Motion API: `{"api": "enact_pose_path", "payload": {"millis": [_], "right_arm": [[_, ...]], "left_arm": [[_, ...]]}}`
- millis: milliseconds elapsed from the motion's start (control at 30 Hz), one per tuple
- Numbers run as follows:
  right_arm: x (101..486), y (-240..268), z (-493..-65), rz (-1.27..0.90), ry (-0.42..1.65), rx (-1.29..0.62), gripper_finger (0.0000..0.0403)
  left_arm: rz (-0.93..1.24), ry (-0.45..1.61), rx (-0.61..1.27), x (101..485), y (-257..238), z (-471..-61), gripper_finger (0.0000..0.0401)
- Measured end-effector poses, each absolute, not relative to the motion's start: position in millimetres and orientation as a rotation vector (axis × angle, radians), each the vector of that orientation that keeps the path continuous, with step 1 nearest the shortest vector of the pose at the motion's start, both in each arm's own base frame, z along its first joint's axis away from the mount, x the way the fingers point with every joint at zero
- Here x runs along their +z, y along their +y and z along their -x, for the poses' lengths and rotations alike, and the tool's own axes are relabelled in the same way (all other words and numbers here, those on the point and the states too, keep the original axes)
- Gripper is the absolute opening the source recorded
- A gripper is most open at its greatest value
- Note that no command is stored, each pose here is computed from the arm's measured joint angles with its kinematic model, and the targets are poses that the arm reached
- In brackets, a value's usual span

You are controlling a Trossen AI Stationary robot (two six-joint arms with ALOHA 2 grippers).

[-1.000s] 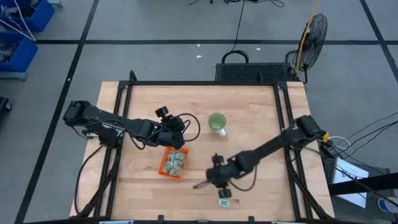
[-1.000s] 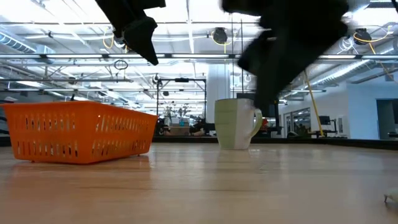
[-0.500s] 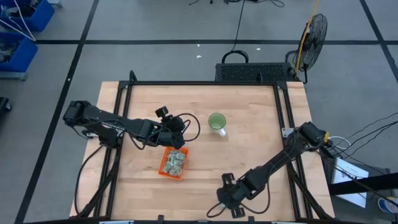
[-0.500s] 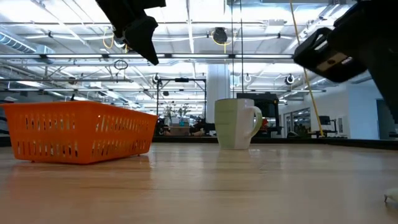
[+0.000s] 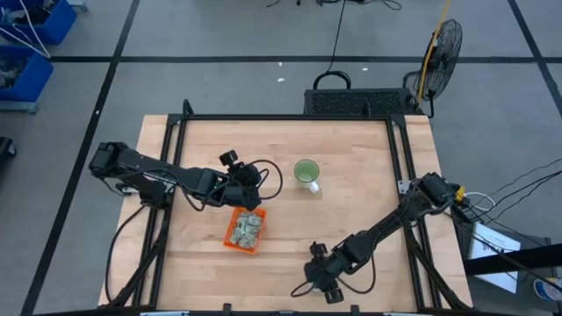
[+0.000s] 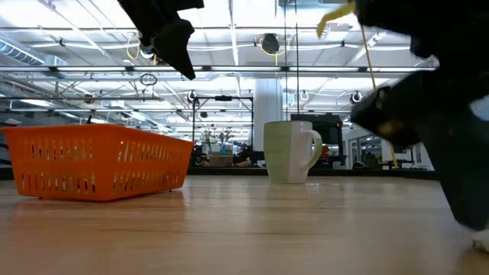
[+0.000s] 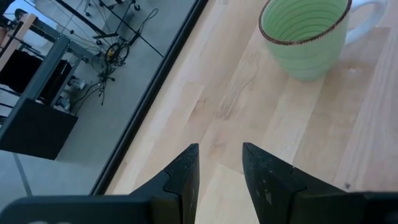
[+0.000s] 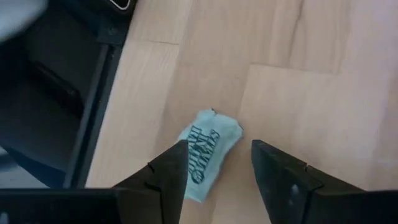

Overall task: Pick and place Stevia / Truvia into bins
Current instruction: Put the light green stevia packet into the orange basket

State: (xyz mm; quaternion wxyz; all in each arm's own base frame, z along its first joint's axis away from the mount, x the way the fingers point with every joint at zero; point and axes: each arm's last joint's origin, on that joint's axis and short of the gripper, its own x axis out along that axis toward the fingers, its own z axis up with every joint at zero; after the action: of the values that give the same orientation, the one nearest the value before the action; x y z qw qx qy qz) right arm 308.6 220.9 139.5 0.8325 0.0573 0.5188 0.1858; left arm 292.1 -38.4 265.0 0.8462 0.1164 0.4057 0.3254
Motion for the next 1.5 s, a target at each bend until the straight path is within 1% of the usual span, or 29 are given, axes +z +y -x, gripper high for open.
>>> {"api": "enact_pose_path", "payload": {"millis": [133, 267, 400, 633, 867, 1000, 1200, 1233, 1367, 1500], "right_arm": [[124, 217, -302, -0.2, 1.041, 0.428, 0.0167], [110, 210, -292, -0.205, 0.984, 0.435, 0.0158], [99, 204, -284, -0.201, 0.93, 0.423, 0.014], [94, 203, -281, -0.066, 0.907, 0.456, 0.0095], [94, 200, -283, 0.09, 0.863, 0.468, 0.0087], [96, 196, -289, 0.127, 0.82, 0.478, 0.0067], [103, 176, -309, 0.203, 0.688, 0.431, 0.0008], [103, 171, -312, 0.219, 0.675, 0.426, 0.0005], [107, 151, -325, 0.265, 0.623, 0.404, 0.001], [118, 126, -343, 0.348, 0.476, 0.355, 0.0002]], "left_arm": [[-0.246, 0.856, 0.686, 265, -38, -292, 0.0129], [-0.246, 0.856, 0.686, 265, -38, -292, 0.0129], [-0.246, 0.856, 0.686, 265, -38, -292, 0.0129], [-0.248, 0.856, 0.686, 265, -38, -292, 0.0129], [-0.243, 0.859, 0.703, 265, -33, -293, 0.0129], [-0.233, 0.86, 0.717, 265, -29, -293, 0.0129], [-0.228, 0.863, 0.731, 265, -24, -294, 0.0129], [-0.229, 0.863, 0.734, 265, -24, -294, 0.0129], [-0.262, 0.872, 0.74, 265, -21, -294, 0.0129], [-0.35, 0.828, 0.854, 268, -18, -293, 0.0129]]}}
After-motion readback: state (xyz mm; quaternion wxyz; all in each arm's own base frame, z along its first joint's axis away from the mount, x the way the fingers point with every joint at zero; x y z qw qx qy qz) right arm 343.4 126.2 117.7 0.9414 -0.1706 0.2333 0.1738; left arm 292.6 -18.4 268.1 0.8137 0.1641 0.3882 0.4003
